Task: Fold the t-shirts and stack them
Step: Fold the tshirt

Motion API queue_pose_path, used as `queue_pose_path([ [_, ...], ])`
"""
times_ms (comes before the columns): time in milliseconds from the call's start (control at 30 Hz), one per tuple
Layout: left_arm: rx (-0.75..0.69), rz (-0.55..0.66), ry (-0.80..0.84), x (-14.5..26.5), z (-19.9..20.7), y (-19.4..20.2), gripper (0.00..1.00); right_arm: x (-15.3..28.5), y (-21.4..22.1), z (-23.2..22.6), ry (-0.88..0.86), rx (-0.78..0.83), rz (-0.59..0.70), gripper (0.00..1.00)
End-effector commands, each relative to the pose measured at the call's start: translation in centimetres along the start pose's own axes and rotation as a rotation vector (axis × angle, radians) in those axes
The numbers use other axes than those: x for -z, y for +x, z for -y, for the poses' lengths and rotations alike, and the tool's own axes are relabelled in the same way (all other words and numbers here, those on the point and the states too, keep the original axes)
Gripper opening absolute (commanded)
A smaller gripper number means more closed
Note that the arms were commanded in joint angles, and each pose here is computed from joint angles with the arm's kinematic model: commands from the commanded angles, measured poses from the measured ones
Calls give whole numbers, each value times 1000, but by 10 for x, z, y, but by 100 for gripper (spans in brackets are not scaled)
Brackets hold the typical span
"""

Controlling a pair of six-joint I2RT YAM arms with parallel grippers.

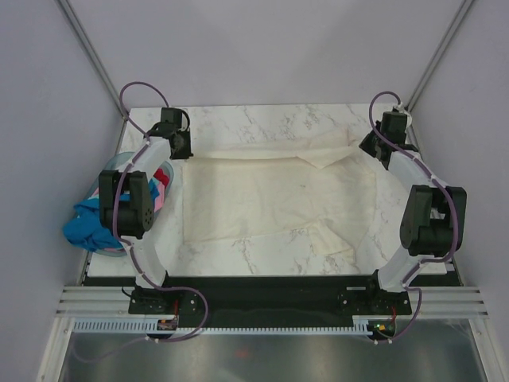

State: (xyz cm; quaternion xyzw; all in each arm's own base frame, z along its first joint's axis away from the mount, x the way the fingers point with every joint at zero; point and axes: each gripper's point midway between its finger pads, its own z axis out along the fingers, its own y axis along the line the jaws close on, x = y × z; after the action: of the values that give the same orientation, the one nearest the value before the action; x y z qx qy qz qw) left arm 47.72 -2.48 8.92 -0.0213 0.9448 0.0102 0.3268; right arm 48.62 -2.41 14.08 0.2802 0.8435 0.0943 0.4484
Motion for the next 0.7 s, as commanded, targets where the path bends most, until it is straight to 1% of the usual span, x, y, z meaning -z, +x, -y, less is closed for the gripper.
queue_pose_path([
  [0, -17, 55, -31, 23, -7, -12, 2, 5, 5, 6, -11, 9, 10, 1],
  [33, -19, 43, -31, 23, -6, -5, 2, 5, 12, 12, 4, 12, 0, 0],
  [200, -34, 4, -35, 25, 0, 11, 2, 11, 12, 27, 67, 32, 9, 0],
  [367, -59, -52, -83, 20, -2, 29, 2, 16, 16, 23, 45, 37, -21, 0],
  [567, -80, -67, -136, 17, -10, 32, 2, 25, 27, 22, 23, 41, -55, 0],
  [667, -86, -69, -158, 18, -14, 34, 2, 31, 23, 22, 37, 40, -63, 0],
])
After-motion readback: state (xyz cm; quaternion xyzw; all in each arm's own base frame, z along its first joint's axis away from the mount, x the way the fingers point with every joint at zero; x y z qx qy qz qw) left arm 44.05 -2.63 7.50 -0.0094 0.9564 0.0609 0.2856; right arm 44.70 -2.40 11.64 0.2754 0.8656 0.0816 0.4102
